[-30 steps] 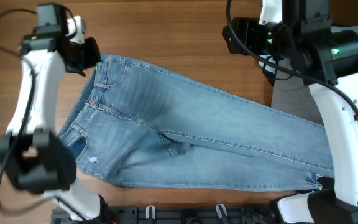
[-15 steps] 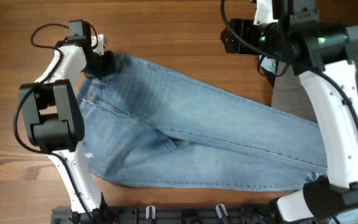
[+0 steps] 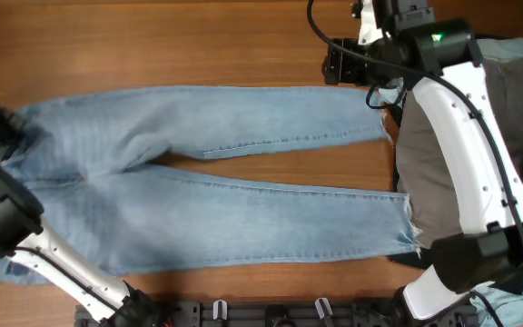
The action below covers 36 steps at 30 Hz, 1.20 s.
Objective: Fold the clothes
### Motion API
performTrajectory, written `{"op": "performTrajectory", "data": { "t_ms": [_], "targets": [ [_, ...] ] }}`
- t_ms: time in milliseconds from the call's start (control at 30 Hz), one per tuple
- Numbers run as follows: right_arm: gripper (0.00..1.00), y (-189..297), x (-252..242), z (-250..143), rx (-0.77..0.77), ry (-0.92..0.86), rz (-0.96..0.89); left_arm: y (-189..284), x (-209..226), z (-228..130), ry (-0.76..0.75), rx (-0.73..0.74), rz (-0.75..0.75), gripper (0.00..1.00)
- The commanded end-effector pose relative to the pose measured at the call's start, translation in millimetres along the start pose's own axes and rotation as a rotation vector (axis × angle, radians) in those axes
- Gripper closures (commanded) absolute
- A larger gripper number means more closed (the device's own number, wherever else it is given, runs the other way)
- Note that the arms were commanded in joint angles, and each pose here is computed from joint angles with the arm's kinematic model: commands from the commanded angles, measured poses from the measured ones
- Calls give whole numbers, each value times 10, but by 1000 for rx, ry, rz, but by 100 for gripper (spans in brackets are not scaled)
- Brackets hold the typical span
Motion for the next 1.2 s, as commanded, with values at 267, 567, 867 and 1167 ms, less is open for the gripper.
{"op": "performTrajectory", "data": {
  "t_ms": [267, 567, 867, 1167],
  "targets": [
    [68, -1311, -533, -261, 302, -143, -294, 1910, -926, -244, -286, -141, -253, 76],
    [85, -2220, -595, -172, 267, -55, -228, 2351, -1192, -880, -380, -18, -263, 56],
    [96, -2827, -733, -18, 135, -174, -209, 2336, -1224, -956, -442, 4, -259, 46],
    [95, -2538, -546, 948, -273, -67, -80, 2331, -1214, -972, -441, 13, -256, 32]
  ]
}}
Point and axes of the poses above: each gripper's point midway between its finger pads, its own y axis back along the fingers, its own x axis along the line the jaws close on, z = x × y, the point moved 5 cm from there along y, back along the fingers, and after that the axes turned 1 degree about -y, right-handed, at the moved point
